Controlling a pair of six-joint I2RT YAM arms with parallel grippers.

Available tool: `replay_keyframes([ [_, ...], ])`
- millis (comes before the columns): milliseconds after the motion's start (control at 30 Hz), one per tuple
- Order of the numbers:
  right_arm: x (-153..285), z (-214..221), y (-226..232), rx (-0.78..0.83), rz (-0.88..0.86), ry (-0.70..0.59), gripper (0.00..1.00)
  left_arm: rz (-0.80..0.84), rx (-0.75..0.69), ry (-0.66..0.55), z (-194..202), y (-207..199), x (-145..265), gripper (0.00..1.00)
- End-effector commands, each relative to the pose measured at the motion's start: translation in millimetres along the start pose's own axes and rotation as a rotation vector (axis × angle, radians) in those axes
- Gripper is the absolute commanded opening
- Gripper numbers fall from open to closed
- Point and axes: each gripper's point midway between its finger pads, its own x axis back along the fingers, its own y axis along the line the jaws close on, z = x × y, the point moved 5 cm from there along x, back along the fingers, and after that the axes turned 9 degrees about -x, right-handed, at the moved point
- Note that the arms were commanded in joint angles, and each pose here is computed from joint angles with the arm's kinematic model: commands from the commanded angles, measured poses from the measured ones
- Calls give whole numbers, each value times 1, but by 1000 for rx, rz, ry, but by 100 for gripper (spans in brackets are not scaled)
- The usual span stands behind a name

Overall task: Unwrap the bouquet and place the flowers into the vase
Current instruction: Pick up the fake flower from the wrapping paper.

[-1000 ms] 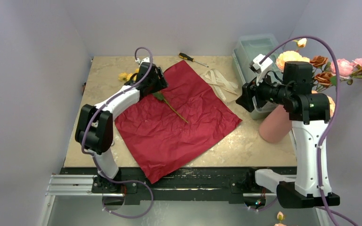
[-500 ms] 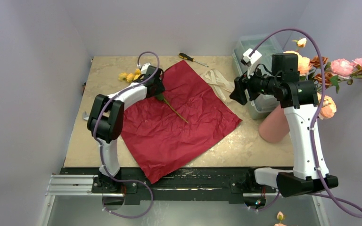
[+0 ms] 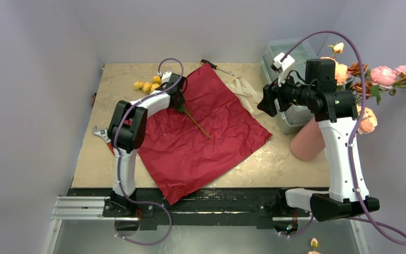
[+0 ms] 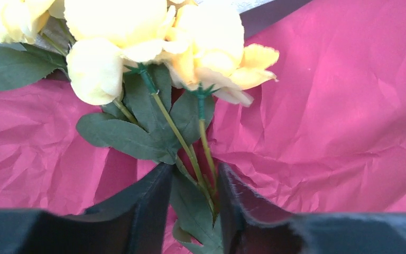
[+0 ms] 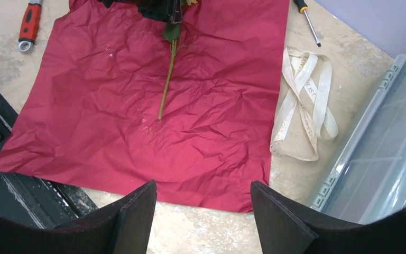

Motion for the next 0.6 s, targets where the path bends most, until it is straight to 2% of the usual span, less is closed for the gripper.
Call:
replay_keyframes([
  [0, 5, -17, 1, 14, 20, -70, 70, 25, 29, 5, -12, -4, 0, 27],
  [100, 3, -18, 1, -9, 15, -77, 70, 44, 46, -2, -21, -4, 8, 11],
  [200, -1, -20, 3, -34, -8, -89, 70, 75, 57, -29, -35, -6, 23, 0],
  [333, -5, -27, 6, -67, -41, -117, 70, 162, 52, -96, -58, -13, 49, 0],
  [567, -16, -40, 7, -137, -97, -149, 70, 463, 17, -348, -105, -30, 122, 0],
])
